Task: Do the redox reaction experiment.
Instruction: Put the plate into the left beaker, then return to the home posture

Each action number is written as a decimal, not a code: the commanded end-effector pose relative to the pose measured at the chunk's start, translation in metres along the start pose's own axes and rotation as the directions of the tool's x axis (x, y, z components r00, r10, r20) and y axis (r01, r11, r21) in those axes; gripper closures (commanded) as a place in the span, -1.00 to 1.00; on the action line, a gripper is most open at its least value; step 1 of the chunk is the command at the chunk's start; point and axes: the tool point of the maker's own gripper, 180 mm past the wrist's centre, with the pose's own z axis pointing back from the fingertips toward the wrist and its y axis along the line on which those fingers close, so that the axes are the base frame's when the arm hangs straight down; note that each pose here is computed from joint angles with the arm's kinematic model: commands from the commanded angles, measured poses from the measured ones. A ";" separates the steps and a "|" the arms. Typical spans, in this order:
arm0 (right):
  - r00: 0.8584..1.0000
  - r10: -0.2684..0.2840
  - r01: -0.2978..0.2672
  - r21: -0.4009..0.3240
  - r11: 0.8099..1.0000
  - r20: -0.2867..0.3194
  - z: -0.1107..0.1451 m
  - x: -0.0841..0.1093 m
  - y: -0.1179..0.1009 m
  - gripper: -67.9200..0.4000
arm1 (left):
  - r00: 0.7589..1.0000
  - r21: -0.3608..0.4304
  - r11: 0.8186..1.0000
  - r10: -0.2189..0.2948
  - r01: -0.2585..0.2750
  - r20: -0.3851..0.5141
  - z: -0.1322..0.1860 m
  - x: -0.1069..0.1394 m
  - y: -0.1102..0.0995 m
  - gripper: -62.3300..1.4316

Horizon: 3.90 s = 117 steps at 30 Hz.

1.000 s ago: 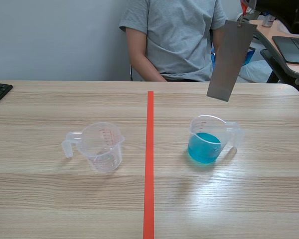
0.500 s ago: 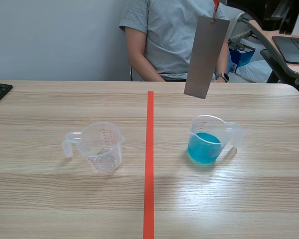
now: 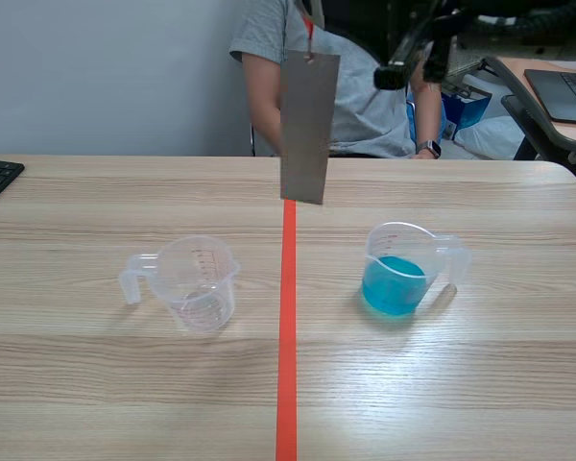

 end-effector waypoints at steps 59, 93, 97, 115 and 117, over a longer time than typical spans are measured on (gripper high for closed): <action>0.997 -0.053 0.059 0.117 0.991 -0.053 -0.115 -0.072 0.075 0.95 | 1.000 -0.007 1.000 0.005 -0.005 -0.006 -0.001 0.001 -0.003 0.41; 0.971 -0.240 0.226 0.275 0.935 0.019 -0.121 -0.082 0.131 -1.00 | 1.000 -0.008 1.000 0.005 -0.005 -0.005 -0.001 0.001 -0.003 -1.00; 0.965 -0.261 0.239 0.293 0.926 0.037 -0.127 -0.074 0.143 -1.00 | 1.000 -0.008 1.000 0.005 -0.005 -0.005 -0.001 0.001 -0.003 -1.00; 0.995 -0.101 0.099 0.088 0.991 0.019 -0.048 -0.069 0.113 -1.00 | 1.000 -0.020 1.000 -0.013 0.013 0.025 -0.004 0.011 -0.004 -1.00; 0.994 -0.103 0.101 0.074 0.992 0.021 -0.032 -0.066 0.111 -1.00 | 0.999 -0.028 0.999 -0.032 0.033 0.031 -0.004 0.015 -0.005 -1.00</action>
